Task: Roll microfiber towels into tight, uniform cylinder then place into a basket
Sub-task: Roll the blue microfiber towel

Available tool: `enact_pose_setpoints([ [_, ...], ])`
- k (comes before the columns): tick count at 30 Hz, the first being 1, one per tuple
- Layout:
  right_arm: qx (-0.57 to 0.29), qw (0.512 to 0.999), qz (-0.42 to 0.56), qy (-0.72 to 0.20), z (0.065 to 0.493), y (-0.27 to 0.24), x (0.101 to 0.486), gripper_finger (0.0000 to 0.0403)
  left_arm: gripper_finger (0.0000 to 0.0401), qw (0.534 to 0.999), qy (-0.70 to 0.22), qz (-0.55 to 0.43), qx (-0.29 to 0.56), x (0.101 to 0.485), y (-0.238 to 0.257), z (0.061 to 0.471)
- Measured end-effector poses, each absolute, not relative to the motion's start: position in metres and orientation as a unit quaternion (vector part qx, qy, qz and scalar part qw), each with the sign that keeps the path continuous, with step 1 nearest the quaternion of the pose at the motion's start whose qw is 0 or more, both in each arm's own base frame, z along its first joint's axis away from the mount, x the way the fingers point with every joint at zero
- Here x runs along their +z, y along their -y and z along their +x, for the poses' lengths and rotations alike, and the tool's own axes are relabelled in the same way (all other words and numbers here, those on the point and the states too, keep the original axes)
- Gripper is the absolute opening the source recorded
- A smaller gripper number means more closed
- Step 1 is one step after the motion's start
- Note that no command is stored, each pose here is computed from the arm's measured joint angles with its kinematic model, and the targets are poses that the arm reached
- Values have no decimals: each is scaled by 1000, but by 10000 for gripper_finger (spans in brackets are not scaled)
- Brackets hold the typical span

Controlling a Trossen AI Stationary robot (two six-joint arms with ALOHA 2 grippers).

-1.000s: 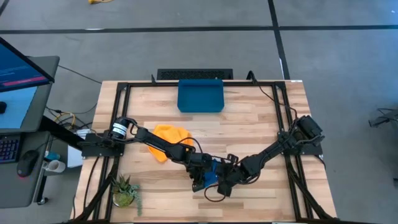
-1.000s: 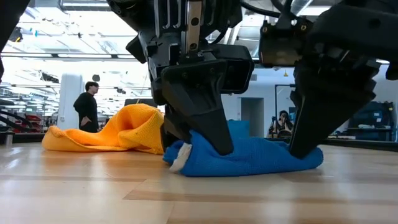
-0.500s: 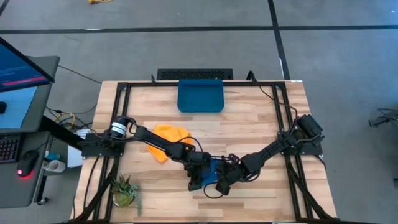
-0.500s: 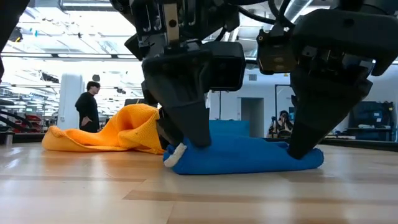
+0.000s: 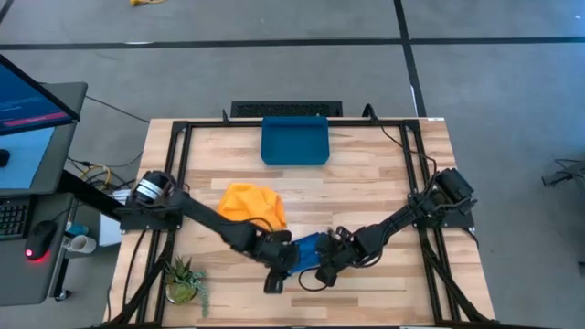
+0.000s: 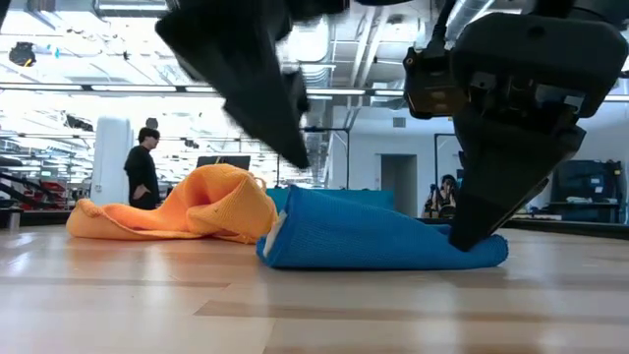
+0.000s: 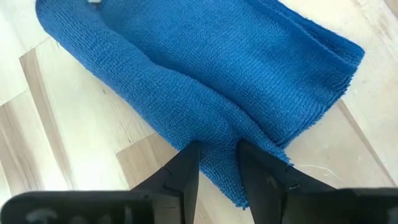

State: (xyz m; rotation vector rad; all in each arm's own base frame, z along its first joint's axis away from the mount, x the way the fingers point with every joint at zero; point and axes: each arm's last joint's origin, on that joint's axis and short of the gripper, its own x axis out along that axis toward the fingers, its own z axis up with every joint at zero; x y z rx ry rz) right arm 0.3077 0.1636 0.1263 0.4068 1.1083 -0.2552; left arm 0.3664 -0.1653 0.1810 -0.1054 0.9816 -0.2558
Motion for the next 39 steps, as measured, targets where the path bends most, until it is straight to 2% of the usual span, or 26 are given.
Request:
enact_pose_setpoints([
  [4,-121,824,191,-520,309,-161,126,136,139,898,-413,28,-153,183,189,364],
  [8,-121,824,190,-520,310,-160,126,136,139,903,-390,50,-174,174,198,369],
  [14,-121,824,188,-520,310,-161,126,136,139,900,-416,66,-109,153,181,378],
  [26,-117,826,183,-519,310,-161,126,136,139,892,-447,39,-53,139,168,382],
  [30,-116,828,184,-518,310,-161,126,136,139,885,-464,37,-7,136,169,376],
  [33,-114,829,185,-515,311,-161,126,136,139,878,-479,15,24,132,165,372],
  [39,-100,836,176,-510,311,-165,126,138,139,865,-497,-50,34,128,159,370],
])
